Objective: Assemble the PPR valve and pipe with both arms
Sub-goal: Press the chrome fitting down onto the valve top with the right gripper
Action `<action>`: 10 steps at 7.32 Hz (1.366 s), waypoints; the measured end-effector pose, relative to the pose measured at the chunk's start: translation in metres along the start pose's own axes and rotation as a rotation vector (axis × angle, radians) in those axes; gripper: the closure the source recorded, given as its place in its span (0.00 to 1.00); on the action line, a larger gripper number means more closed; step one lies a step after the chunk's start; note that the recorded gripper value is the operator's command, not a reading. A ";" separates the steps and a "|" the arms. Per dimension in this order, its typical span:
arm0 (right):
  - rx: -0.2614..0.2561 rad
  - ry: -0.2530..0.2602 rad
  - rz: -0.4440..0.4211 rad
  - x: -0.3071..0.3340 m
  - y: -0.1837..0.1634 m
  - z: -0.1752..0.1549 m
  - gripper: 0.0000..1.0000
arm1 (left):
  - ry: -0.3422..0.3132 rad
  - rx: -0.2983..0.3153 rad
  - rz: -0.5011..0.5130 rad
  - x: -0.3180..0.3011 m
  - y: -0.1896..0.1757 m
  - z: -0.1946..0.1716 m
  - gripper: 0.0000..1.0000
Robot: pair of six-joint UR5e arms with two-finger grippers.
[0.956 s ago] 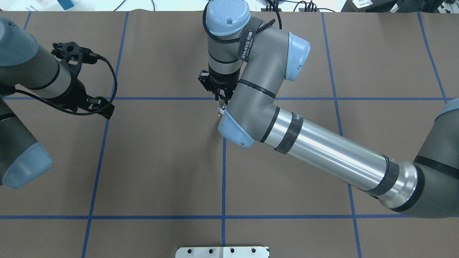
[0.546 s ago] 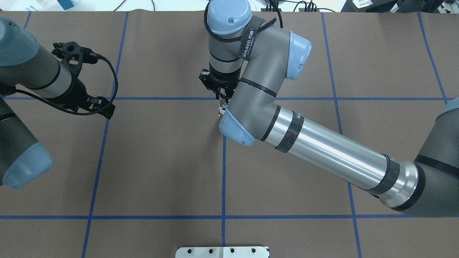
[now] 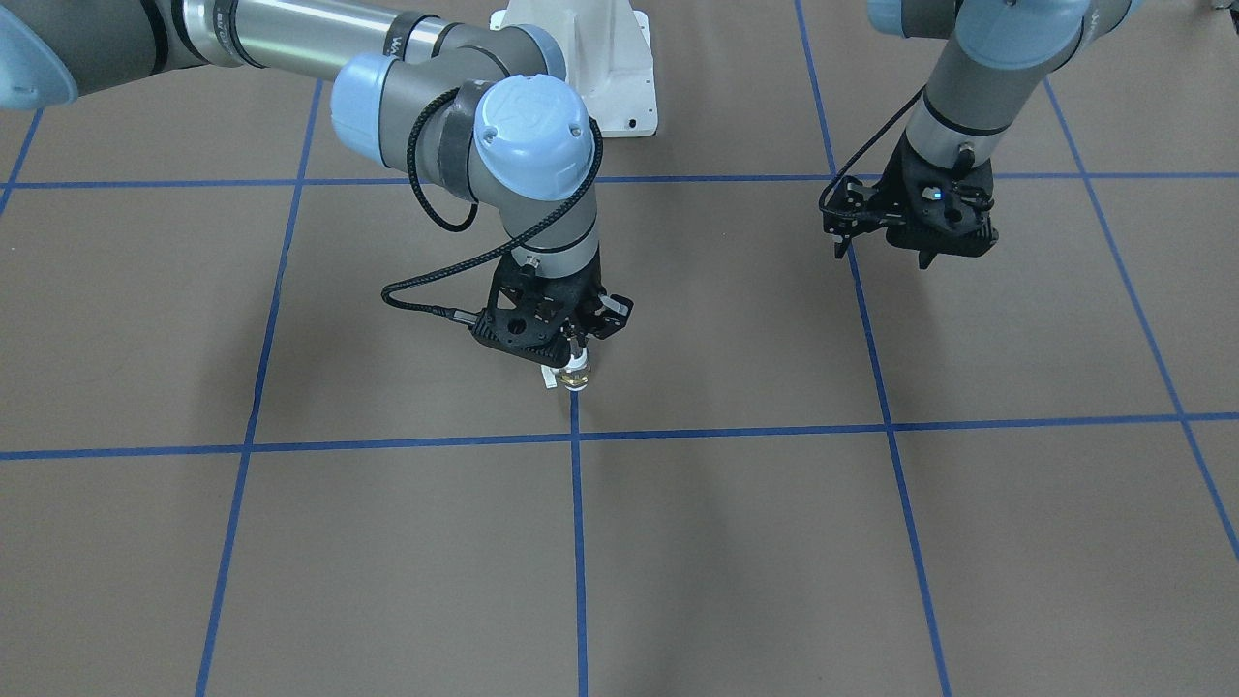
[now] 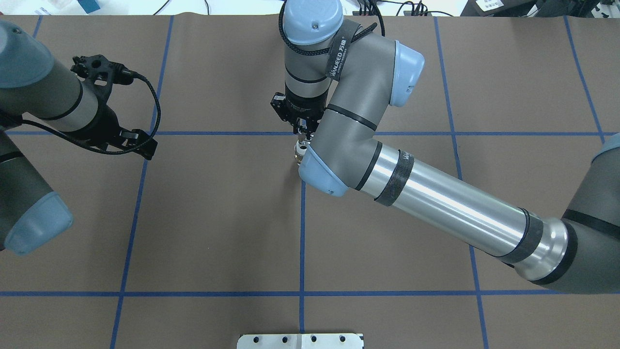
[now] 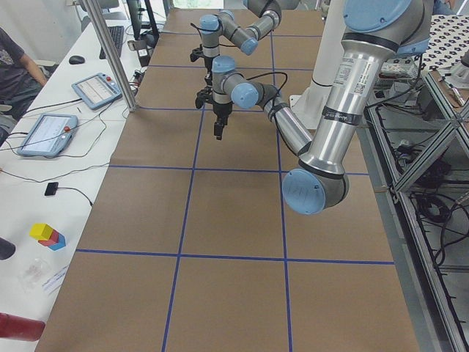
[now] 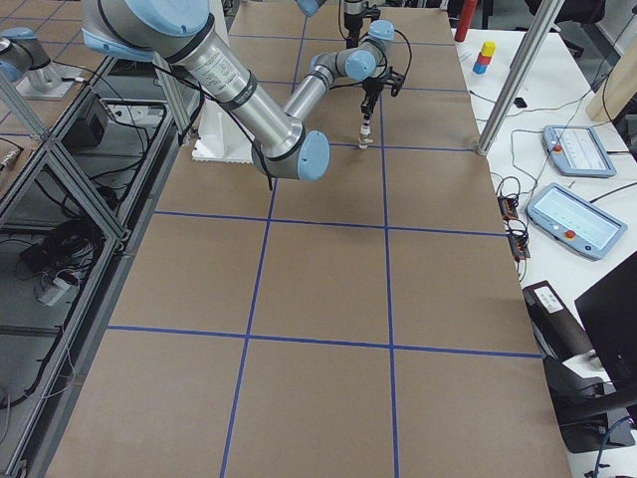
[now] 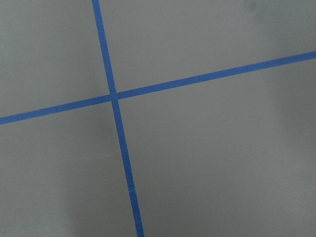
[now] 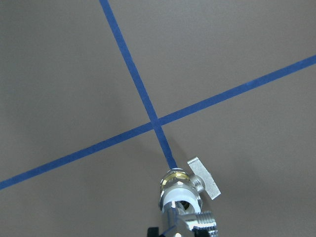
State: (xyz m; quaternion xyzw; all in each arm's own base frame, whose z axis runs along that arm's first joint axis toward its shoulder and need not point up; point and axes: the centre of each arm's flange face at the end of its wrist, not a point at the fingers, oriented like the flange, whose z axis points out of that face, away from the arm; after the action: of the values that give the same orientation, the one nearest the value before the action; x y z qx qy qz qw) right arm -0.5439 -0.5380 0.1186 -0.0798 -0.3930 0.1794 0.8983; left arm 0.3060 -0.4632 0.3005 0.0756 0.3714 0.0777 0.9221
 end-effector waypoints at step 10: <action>-0.010 0.011 0.005 0.004 0.002 0.009 1.00 | 0.010 -0.007 -0.002 0.002 0.000 0.000 0.00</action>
State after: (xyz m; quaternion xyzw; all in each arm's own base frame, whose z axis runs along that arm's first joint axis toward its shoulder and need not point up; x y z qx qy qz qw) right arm -0.5487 -0.5344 0.1271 -0.0863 -0.3885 0.1794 0.8997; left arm 0.3075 -0.4623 0.2987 0.0715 0.3760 0.0787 0.9205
